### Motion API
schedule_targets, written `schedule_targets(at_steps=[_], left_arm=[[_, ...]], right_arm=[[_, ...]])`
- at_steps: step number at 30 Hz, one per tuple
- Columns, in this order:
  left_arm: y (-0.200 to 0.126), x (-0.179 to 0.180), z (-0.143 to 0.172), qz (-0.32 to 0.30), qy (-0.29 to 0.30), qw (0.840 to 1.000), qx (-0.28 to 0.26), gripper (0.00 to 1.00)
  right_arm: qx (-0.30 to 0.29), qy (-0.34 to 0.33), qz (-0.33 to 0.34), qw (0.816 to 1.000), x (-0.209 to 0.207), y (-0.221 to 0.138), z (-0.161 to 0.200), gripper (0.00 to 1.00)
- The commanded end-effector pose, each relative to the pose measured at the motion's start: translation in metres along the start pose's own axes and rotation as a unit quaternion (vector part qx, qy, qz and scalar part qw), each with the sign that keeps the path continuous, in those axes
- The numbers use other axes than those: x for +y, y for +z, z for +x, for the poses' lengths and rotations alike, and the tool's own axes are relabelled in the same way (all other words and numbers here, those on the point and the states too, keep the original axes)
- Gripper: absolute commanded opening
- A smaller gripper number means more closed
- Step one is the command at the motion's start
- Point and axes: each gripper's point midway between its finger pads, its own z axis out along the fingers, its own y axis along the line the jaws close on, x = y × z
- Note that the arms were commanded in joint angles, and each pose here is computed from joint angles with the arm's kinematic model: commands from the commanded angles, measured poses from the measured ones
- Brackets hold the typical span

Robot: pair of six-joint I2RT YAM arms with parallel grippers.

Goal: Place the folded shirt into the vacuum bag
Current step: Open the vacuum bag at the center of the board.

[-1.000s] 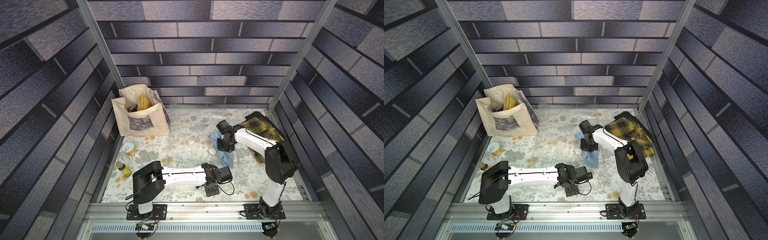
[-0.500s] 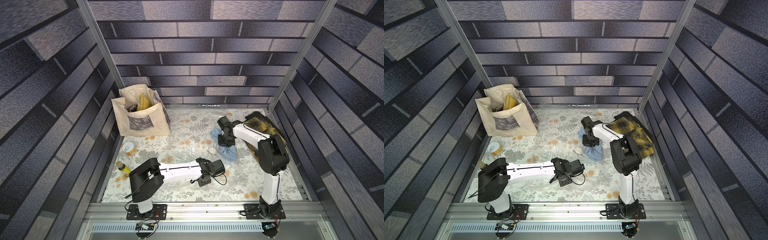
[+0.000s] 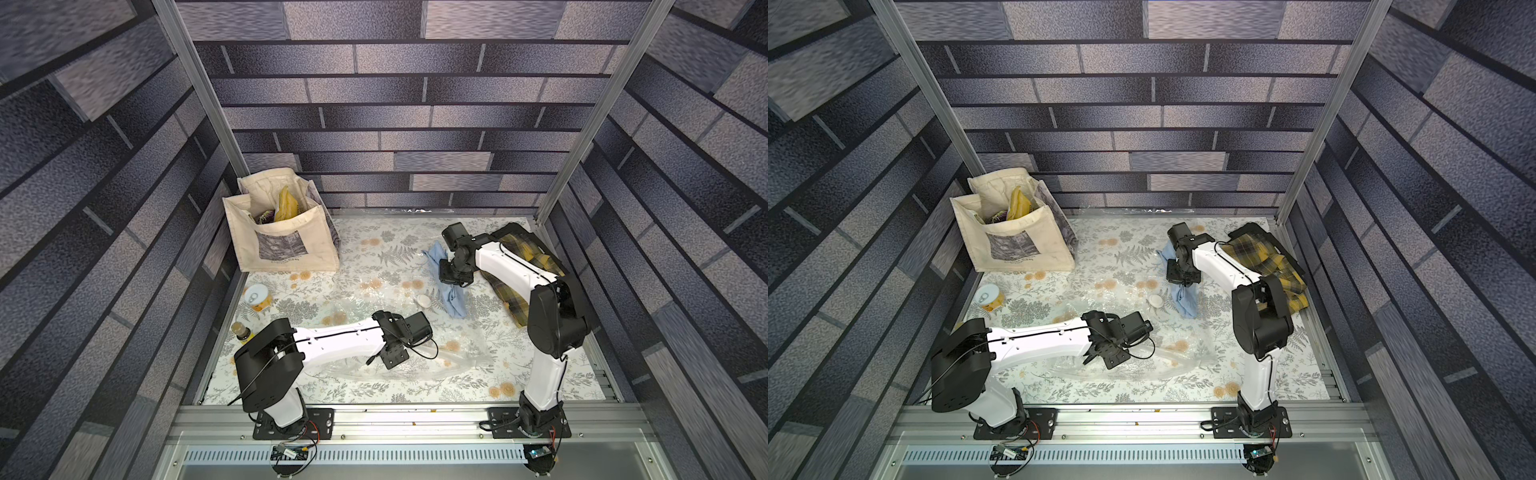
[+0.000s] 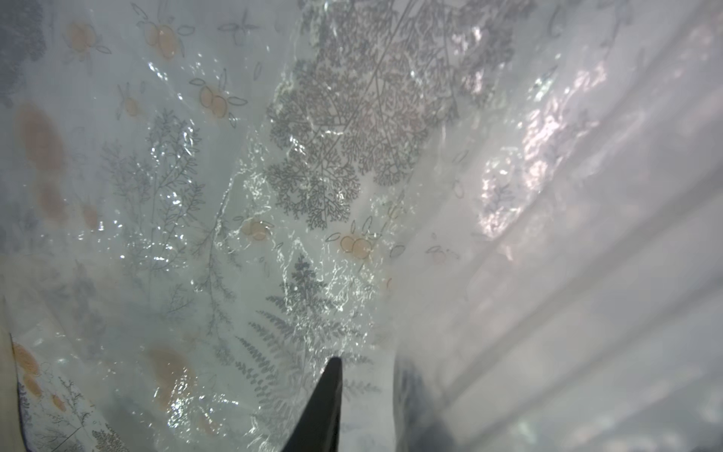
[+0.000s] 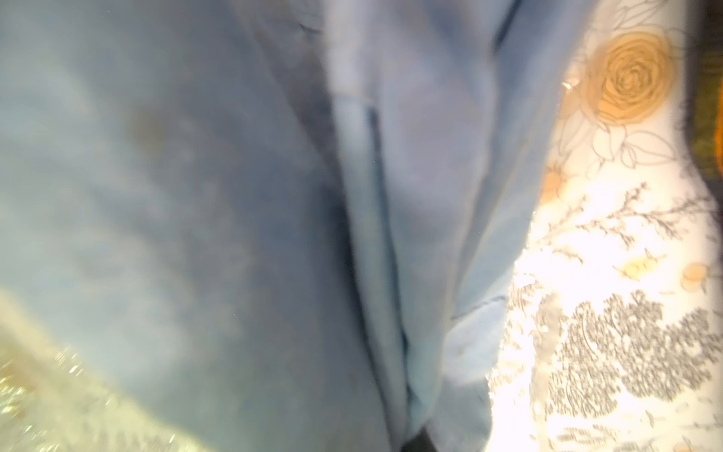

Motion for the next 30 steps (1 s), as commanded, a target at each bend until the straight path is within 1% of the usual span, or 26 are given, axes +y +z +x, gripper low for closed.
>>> schedule_targets(at_steps=[1,3,5,7,8,10,12,15,19,21,23,25,27,28,30], left_arm=[[-0.015,-0.015,-0.03,0.044,-0.024,0.997,-0.052,0.15],[-0.016,-0.021,-0.042,0.062,-0.032,0.995,-0.065,0.1],[-0.017,-0.025,-0.054,0.077,-0.04,0.993,-0.075,0.06],[-0.015,-0.028,-0.064,0.092,-0.046,0.992,-0.077,0.04],[-0.014,-0.028,-0.07,0.096,-0.048,0.991,-0.08,0.04],[-0.013,-0.03,-0.08,0.105,-0.048,0.99,-0.084,0.04],[-0.013,-0.032,-0.091,0.115,-0.046,0.988,-0.092,0.04],[-0.007,-0.03,-0.103,0.124,-0.051,0.987,-0.09,0.04],[0.007,-0.007,-0.111,0.115,-0.077,0.987,-0.079,0.04],[0.009,0.004,-0.117,0.116,-0.091,0.986,-0.082,0.03],[0.009,0.012,-0.122,0.116,-0.099,0.984,-0.088,0.03],[0.007,0.019,-0.127,0.113,-0.106,0.983,-0.093,0.03],[0.005,0.022,-0.13,0.115,-0.109,0.983,-0.098,0.03],[0.004,0.022,-0.131,0.116,-0.109,0.982,-0.099,0.04],[0.004,0.021,-0.131,0.116,-0.112,0.982,-0.099,0.04]], right_arm=[[0.005,-0.003,-0.049,0.999,0.024,-0.03,0.033,0.0],[0.008,0.006,-0.047,0.999,0.017,-0.036,0.051,0.0],[0.02,0.015,-0.041,0.999,0.007,-0.033,0.071,0.0],[0.048,0.02,-0.04,0.998,0.001,-0.017,0.09,0.0],[0.064,0.022,-0.027,0.997,-0.006,-0.005,0.097,0.0],[0.076,0.019,-0.003,0.997,-0.016,0.015,0.102,0.0],[0.08,0.014,0.026,0.996,-0.024,0.031,0.096,0.0],[0.081,0.007,0.05,0.995,-0.026,0.053,0.07,0.0],[0.083,-0.004,0.073,0.994,-0.023,0.085,0.024,0.0],[0.07,-0.021,0.071,0.995,-0.014,0.088,0.001,0.0],[0.058,-0.033,0.065,0.996,-0.006,0.08,-0.016,0.0],[0.034,-0.045,0.048,0.997,0.005,0.057,-0.03,0.0],[0.01,-0.049,0.035,0.998,0.009,0.027,-0.038,0.0],[-0.01,-0.051,0.021,0.998,0.014,0.003,-0.041,0.0],[-0.037,-0.049,0.006,0.998,0.015,-0.032,-0.041,0.0]])
